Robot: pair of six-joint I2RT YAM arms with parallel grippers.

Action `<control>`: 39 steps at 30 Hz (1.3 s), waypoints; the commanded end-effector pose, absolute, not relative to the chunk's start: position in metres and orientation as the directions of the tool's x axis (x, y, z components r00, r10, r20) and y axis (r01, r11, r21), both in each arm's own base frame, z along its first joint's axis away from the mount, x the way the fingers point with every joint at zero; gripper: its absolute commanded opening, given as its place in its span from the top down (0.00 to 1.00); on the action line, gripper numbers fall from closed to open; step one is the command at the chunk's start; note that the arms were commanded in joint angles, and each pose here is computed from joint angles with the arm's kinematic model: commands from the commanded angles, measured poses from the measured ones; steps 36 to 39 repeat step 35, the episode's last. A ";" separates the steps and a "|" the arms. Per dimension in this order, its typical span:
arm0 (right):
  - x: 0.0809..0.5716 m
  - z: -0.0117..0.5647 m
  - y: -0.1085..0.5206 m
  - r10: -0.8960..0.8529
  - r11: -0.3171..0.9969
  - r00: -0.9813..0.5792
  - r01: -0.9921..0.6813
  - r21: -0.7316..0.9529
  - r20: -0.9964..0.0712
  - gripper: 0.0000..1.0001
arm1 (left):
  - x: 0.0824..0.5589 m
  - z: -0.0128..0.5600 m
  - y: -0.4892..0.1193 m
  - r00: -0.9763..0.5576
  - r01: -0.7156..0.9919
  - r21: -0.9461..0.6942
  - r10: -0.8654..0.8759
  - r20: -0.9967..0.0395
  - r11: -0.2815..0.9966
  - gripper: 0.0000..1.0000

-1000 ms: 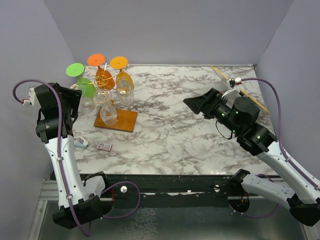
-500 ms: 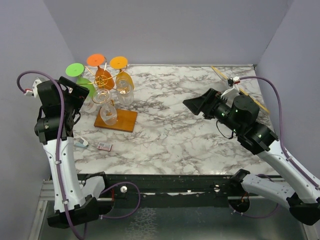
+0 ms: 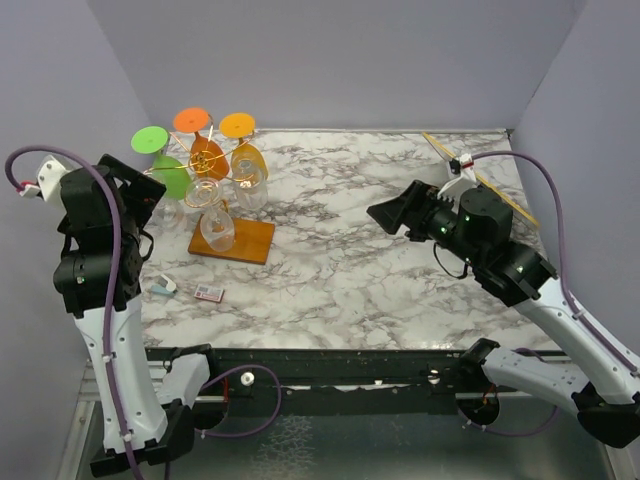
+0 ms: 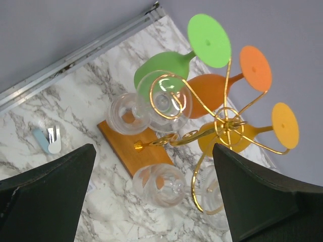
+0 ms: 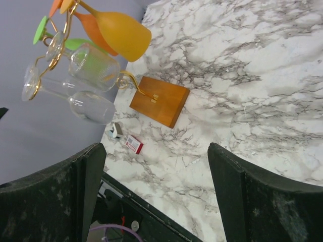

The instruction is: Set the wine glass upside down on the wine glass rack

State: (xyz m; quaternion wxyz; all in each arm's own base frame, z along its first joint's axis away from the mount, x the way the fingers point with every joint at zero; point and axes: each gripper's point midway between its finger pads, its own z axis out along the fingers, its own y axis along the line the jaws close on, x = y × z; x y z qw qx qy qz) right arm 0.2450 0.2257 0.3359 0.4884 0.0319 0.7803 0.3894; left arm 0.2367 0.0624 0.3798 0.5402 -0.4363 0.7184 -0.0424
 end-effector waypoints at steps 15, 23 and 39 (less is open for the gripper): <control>0.251 0.348 0.125 0.266 0.951 -0.368 -0.051 0.305 -0.891 0.00 | 0.222 0.453 -0.047 -0.133 0.184 -0.181 -0.158 -0.978 0.966 0.01; 0.240 0.377 0.092 0.250 0.965 -0.247 -0.017 0.263 -0.936 0.00 | 0.208 0.448 -0.008 -0.062 -0.007 -0.090 -0.090 -0.994 0.996 0.01; 0.230 0.403 0.082 0.225 0.969 -0.187 -0.061 0.240 -0.956 0.00 | 0.201 0.459 -0.009 -0.029 0.011 -0.080 -0.079 -0.996 0.997 0.01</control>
